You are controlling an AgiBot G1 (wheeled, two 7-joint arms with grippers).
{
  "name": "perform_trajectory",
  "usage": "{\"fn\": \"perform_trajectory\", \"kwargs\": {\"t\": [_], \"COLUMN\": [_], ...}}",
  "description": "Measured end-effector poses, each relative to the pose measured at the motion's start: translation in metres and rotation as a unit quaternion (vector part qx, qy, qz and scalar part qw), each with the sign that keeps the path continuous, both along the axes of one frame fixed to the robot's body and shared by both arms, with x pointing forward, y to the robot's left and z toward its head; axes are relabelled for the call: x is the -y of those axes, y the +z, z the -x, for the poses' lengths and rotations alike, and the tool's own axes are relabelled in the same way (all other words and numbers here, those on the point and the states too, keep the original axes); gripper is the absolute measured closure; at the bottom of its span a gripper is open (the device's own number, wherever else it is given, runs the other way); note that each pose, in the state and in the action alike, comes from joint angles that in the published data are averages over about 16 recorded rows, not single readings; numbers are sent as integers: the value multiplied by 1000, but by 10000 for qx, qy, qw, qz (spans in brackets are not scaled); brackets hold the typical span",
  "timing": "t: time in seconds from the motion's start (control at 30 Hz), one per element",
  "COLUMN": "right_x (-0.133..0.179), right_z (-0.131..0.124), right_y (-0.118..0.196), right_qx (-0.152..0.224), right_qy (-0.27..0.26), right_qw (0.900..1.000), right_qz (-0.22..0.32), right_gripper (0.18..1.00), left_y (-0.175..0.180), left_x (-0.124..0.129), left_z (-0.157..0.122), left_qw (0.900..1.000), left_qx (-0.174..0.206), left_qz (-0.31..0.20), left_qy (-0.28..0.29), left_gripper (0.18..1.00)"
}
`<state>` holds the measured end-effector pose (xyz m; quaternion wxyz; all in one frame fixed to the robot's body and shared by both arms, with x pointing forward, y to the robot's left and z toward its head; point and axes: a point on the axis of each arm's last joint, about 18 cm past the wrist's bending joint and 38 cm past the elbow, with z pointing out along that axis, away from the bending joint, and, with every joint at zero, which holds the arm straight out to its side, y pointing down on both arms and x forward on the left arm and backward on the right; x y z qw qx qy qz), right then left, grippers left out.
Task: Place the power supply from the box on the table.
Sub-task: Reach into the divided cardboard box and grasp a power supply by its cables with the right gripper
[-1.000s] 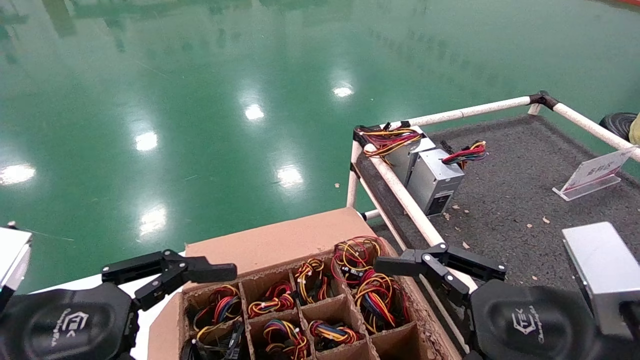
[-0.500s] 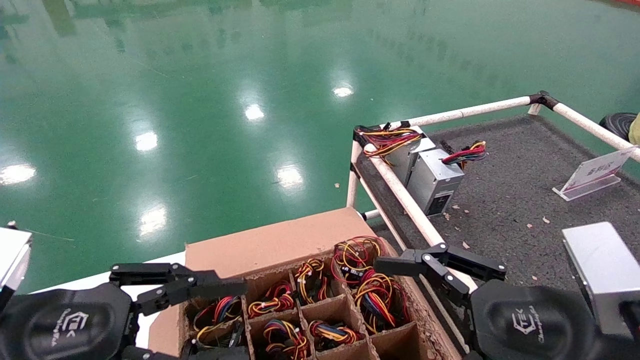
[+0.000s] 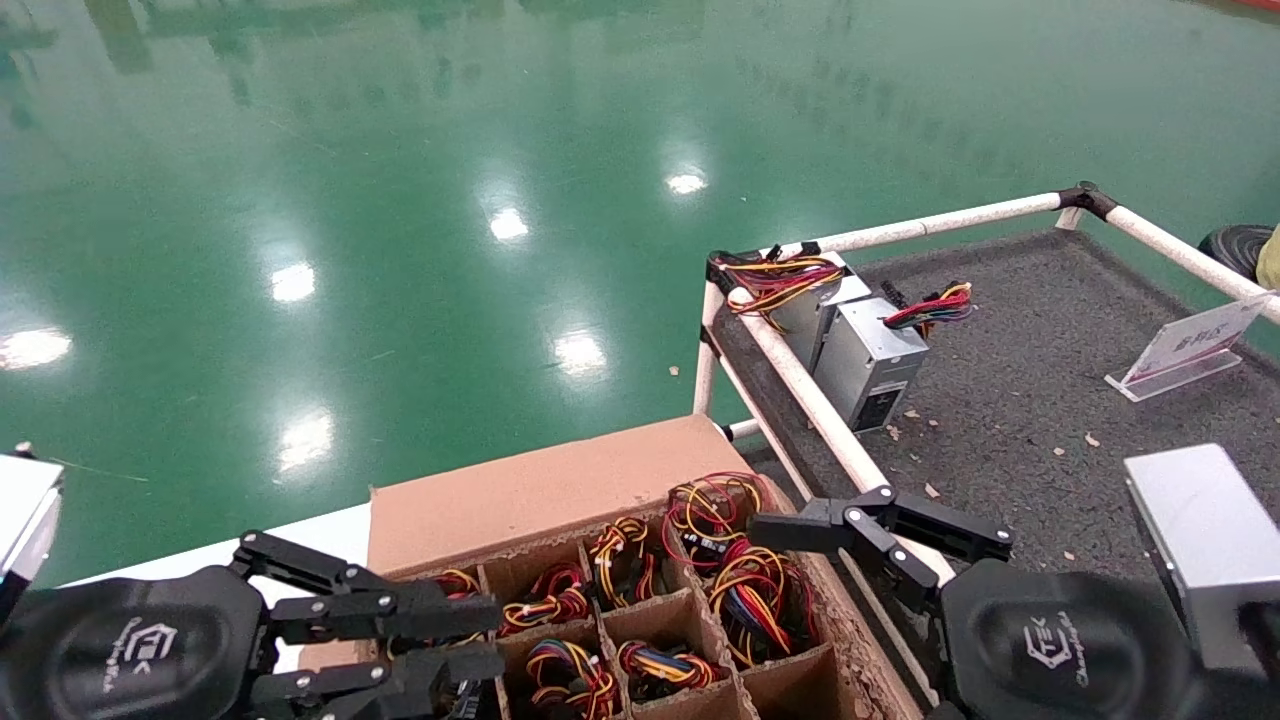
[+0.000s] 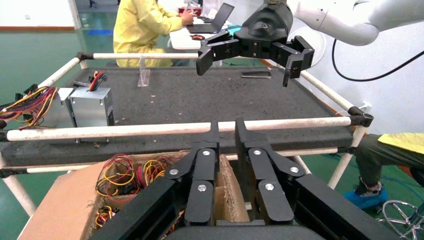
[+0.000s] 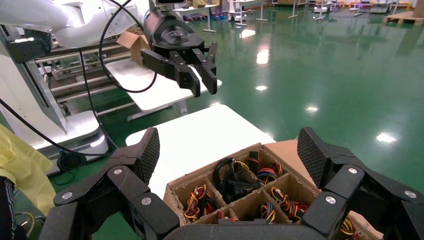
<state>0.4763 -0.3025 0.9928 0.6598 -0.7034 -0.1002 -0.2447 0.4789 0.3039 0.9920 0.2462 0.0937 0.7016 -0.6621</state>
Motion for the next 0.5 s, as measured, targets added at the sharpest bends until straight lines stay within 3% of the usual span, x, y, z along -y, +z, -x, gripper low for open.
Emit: {"fn": "perform_trajectory", "kwargs": {"t": [0.13, 0.5], "right_x": [0, 2], "right_z": [0, -7], "right_y": [0, -5], "right_qx": [0, -75], "right_qy": [0, -101], "right_qw": [10000, 9999], "right_qz": [0, 4], "right_gripper": [179, 179], "left_y": [0, 0], "left_x": [0, 0], "left_z": [0, 0], "left_qw": [10000, 10000], "left_qx": [0, 0], "left_qz": [0, 0], "left_qy": [0, 0], "left_gripper": [905, 979]}}
